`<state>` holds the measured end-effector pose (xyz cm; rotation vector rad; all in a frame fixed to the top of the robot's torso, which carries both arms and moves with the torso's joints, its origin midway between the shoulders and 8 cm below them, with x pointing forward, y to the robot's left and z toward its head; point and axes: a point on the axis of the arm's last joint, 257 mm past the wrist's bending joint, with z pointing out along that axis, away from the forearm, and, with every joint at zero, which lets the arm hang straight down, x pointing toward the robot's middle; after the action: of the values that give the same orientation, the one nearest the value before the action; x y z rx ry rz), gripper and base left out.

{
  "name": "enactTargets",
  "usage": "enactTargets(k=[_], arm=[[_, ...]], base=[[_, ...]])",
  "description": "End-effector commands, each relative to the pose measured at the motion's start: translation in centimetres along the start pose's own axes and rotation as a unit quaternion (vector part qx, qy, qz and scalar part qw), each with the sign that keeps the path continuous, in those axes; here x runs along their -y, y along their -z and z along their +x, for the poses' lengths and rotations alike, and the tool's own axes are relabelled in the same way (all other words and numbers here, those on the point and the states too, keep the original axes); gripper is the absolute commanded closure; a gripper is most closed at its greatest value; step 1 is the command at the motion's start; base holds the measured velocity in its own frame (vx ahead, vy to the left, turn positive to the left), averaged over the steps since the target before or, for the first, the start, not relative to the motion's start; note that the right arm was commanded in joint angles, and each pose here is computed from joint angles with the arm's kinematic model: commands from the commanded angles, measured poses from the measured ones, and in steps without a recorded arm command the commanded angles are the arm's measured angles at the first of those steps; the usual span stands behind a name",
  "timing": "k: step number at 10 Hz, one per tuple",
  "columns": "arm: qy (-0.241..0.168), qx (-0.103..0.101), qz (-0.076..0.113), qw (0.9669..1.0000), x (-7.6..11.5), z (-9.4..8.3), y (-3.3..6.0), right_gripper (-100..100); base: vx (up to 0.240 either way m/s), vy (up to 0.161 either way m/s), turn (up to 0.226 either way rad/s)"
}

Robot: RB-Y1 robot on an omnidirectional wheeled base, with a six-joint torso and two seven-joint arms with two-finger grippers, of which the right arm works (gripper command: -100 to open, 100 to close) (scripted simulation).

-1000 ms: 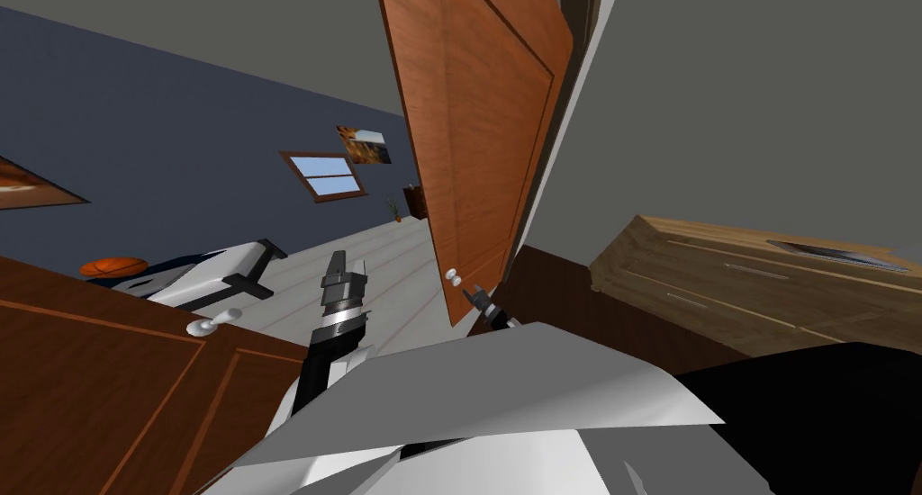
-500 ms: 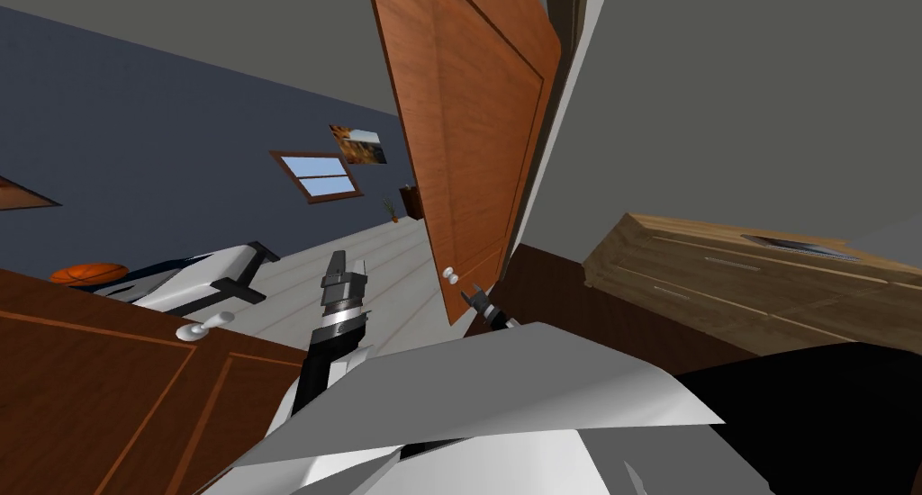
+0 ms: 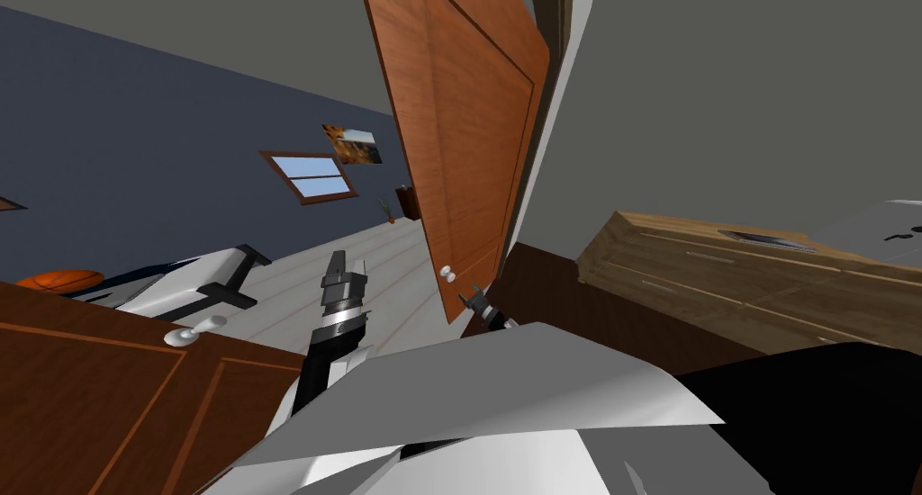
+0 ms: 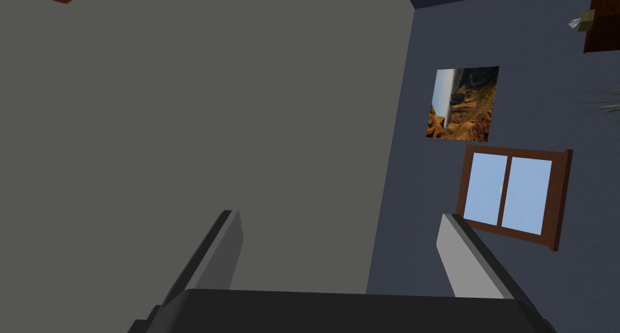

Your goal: Push the door open

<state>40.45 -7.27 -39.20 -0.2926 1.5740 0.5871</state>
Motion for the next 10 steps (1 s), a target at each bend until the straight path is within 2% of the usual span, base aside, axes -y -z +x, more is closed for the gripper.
enactTargets(k=[1,5,7,8,10], arm=[[0.029,-0.001,-0.005,0.9996,-0.5,0.1,-0.11,-100],[0.080,-0.002,-0.014,0.9967,-1.5,0.3,-0.42,-100],[0.082,-0.002,-0.014,0.9966,-1.5,0.3,-0.43,-100],[0.096,-0.010,-0.013,0.9952,-0.3,0.6,0.30,-100],[0.105,-0.015,-0.011,0.9943,0.6,0.7,0.78,-100]], base=[[-0.039,-0.008,-0.066],[-0.036,-0.011,-0.046],[-0.017,-0.005,-0.017],[0.072,0.044,0.023],[0.146,0.105,0.016]])
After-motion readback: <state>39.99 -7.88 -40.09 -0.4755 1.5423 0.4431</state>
